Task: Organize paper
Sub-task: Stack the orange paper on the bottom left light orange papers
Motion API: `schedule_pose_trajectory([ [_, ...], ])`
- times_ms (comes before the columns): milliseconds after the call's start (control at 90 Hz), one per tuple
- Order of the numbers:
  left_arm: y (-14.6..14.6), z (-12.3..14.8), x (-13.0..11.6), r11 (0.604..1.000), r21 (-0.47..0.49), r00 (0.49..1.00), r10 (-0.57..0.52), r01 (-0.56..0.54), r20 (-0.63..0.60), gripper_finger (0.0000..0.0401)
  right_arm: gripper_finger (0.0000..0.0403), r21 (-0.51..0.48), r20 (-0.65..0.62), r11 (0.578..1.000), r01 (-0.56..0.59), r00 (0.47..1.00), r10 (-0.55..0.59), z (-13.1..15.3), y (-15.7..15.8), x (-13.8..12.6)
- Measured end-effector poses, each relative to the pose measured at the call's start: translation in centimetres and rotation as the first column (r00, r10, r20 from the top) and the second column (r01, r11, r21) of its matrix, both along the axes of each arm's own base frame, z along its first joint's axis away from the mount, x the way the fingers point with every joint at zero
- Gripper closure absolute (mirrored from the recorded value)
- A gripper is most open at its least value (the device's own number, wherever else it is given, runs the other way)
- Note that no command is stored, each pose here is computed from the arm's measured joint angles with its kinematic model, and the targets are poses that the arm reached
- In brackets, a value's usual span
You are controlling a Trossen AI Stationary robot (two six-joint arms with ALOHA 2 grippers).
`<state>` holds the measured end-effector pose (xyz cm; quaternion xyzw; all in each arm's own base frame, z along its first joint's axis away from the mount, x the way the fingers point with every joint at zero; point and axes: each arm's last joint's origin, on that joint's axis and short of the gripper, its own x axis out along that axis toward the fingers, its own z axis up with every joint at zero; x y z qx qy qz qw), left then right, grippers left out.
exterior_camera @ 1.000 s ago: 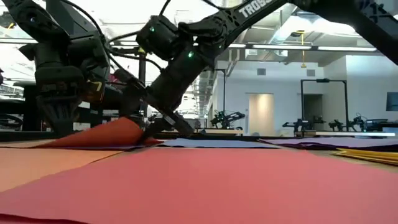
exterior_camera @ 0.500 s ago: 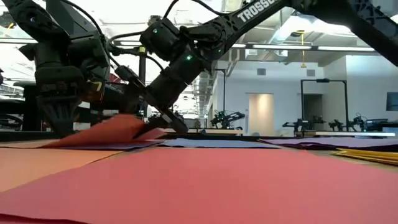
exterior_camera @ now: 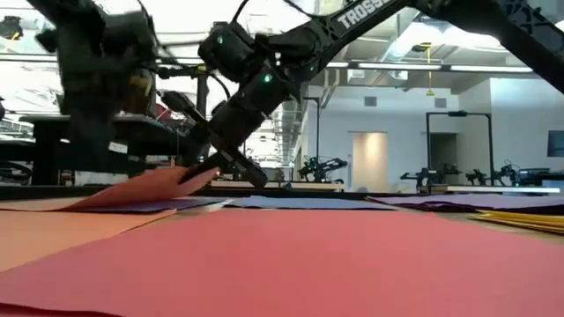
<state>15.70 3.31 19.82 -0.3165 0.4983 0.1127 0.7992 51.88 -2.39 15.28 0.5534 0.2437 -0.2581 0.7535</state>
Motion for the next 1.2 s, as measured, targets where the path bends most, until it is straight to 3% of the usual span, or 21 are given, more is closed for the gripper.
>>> schedule_pose_trajectory([
  [111,-0.1,3.3,-0.5,1.0,0.015,0.998,0.008,-0.009,0.061,0.0283,0.0403,-0.015,0.039,0.999,-0.041,0.998,0.042,1.9,1.5,-0.1],
  [300,-0.9,7.9,-3.4,1.0,0.005,0.998,0.024,-0.025,0.061,0.0283,0.0403,-0.029,0.115,0.988,-0.151,0.982,0.153,5.9,6.5,-1.0],
  [433,-1.4,10.9,-5.6,0.999,-0.01,0.996,0.051,-0.051,0.074,0.0283,0.0403,-0.013,0.215,0.974,-0.226,0.951,0.224,9.1,10.7,-2.1],
  [544,-1.8,12.7,-6.9,0.997,-0.022,0.992,0.075,-0.073,0.098,0.0283,0.0403,0.04,0.341,0.964,-0.261,0.911,0.233,10.1,14.3,-2.3],
  [711,-2.1,13.6,-8.0,0.991,-0.05,0.981,0.129,-0.123,0.145,0.0283,0.0403,0.069,0.535,0.96,-0.272,0.822,0.194,8.4,18.9,-1.5],
  [967,-2.4,13.9,-9.3,0.978,-0.091,0.963,0.201,-0.188,0.182,0.0283,0.0403,0.239,0.389,0.963,-0.121,0.921,0.019,0.7,22.7,-1.6],
  [1200,-2.4,13.9,-9.3,0.974,-0.1,0.96,0.217,-0.202,0.177,0.0283,0.0403,0.243,0.148,0.97,0.002,0.988,-0.04,-2.5,24.2,-3.4],
])
